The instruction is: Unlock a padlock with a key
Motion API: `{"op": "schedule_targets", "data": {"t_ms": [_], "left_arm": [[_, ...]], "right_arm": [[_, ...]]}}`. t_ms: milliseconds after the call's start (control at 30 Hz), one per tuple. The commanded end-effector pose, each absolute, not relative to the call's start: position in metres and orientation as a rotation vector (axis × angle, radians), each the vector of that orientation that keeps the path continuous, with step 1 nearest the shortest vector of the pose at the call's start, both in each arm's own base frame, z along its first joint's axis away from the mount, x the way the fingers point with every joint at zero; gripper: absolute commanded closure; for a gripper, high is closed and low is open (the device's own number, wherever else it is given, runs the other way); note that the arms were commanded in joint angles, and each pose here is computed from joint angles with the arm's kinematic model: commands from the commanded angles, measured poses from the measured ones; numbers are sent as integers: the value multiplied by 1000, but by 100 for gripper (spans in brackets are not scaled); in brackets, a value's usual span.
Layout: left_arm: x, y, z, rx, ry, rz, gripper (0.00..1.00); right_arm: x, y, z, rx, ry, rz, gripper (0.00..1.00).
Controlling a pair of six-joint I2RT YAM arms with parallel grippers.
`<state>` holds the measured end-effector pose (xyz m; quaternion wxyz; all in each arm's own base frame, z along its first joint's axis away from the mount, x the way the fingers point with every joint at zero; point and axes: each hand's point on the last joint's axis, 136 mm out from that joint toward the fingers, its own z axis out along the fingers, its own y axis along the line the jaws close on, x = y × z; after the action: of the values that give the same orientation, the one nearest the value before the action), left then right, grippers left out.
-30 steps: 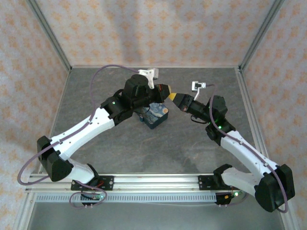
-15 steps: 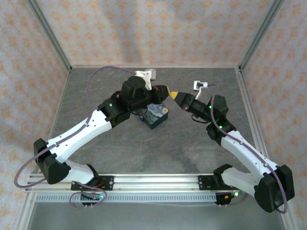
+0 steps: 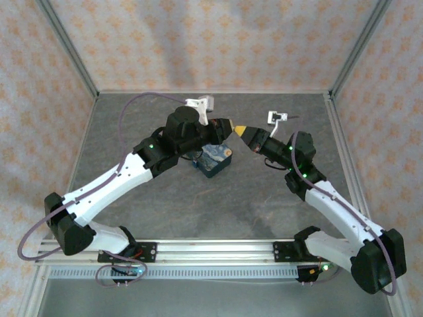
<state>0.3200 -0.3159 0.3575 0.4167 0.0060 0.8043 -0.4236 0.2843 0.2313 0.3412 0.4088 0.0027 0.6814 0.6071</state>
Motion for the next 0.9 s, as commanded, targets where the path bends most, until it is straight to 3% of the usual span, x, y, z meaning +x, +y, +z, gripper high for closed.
{"op": "schedule_targets", "data": {"t_ms": [0,100,300,400,500,533,667,867], "left_arm": [[317,-318,367,22,1979,-1098,81],[318,-322,367,29,1982,-1111,77],[320,-325,367,28,1981,-1123,83],[321,-328,365,29,1990,-1123,75],[322,-330,364,30,1991,-1133,77],[322,-330,363,29,1993,-1134,78],[323,-330,365,28,1987,-1130,100],[322,-324,369,23,1972,-1113,100]], "right_arm": [[277,229,359,-40,1637,1555,100],[275,229,360,-46,1629,1561,100],[274,229,361,-52,1622,1567,100],[274,229,363,-53,1608,1579,100],[274,228,364,-51,1605,1582,100],[274,227,365,-52,1601,1583,100],[276,225,364,-42,1602,1580,100],[279,221,359,-17,1609,1573,100]]}}
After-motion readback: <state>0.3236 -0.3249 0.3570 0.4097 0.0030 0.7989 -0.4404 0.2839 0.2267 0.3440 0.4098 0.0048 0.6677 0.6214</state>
